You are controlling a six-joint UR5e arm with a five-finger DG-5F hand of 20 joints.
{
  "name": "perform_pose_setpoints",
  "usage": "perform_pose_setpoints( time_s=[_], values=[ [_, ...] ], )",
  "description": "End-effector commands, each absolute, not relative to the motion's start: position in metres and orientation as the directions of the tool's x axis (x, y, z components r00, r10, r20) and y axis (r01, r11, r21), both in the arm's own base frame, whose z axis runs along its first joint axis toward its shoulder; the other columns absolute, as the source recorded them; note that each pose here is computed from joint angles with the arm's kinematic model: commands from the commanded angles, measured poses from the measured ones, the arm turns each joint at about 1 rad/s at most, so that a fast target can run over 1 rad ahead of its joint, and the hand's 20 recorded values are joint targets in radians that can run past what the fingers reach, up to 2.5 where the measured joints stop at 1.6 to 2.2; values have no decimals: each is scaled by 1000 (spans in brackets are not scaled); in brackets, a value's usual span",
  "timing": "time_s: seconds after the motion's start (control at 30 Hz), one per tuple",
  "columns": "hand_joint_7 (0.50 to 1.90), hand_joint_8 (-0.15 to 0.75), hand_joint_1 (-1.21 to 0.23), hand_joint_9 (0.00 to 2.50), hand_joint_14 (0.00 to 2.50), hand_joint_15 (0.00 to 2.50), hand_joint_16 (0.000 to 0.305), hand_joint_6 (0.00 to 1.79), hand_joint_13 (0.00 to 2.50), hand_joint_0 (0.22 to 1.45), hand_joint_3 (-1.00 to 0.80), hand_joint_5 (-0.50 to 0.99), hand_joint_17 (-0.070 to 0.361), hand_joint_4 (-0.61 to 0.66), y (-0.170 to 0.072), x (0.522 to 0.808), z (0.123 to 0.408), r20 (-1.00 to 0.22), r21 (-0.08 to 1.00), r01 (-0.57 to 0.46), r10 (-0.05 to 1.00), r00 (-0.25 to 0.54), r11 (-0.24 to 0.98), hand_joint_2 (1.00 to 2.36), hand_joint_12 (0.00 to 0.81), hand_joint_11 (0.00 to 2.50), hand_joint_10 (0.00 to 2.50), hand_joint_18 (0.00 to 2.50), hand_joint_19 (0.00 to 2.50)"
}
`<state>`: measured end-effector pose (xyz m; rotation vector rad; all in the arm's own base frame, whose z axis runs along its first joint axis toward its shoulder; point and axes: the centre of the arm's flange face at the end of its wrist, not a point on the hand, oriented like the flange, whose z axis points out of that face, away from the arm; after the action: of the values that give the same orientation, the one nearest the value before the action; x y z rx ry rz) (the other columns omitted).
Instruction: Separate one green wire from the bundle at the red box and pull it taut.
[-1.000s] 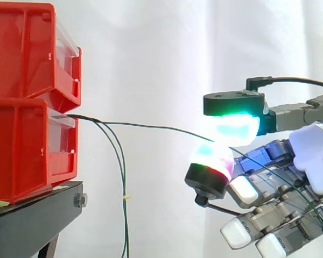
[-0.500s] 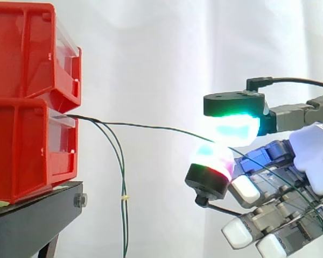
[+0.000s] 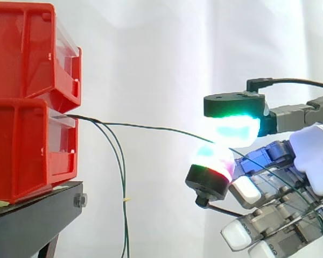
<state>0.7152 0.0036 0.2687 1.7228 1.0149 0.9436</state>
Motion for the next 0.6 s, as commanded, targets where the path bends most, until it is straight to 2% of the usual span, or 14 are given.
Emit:
perform_pose_setpoints(
  time_s=[0.0, 0.17, 0.27, 0.57],
  values=[
    [1404, 349, -785, 1183, 9, 293, 53, 896, 858, 561, 4, -95, 120, -64, 4, 715, 269, 163, 938, 229, 914, 372, -261, 1222, 390, 461, 12, 705, 144],
    [1389, 346, -786, 1178, 9, 287, 53, 898, 833, 560, 3, -95, 119, -70, 4, 715, 269, 163, 938, 229, 914, 372, -261, 1221, 377, 452, 11, 606, 106],
    [1379, 347, -785, 1188, 9, 292, 46, 898, 822, 554, -1, -95, 103, -70, 4, 715, 269, 163, 938, 229, 913, 373, -261, 1239, 365, 450, 14, 511, 109],
    [1398, 351, -789, 1189, 8, 294, 40, 895, 833, 551, -7, -94, 91, -64, 4, 715, 268, 162, 938, 230, 913, 374, -260, 1256, 346, 458, 13, 501, 94]
  ],
)
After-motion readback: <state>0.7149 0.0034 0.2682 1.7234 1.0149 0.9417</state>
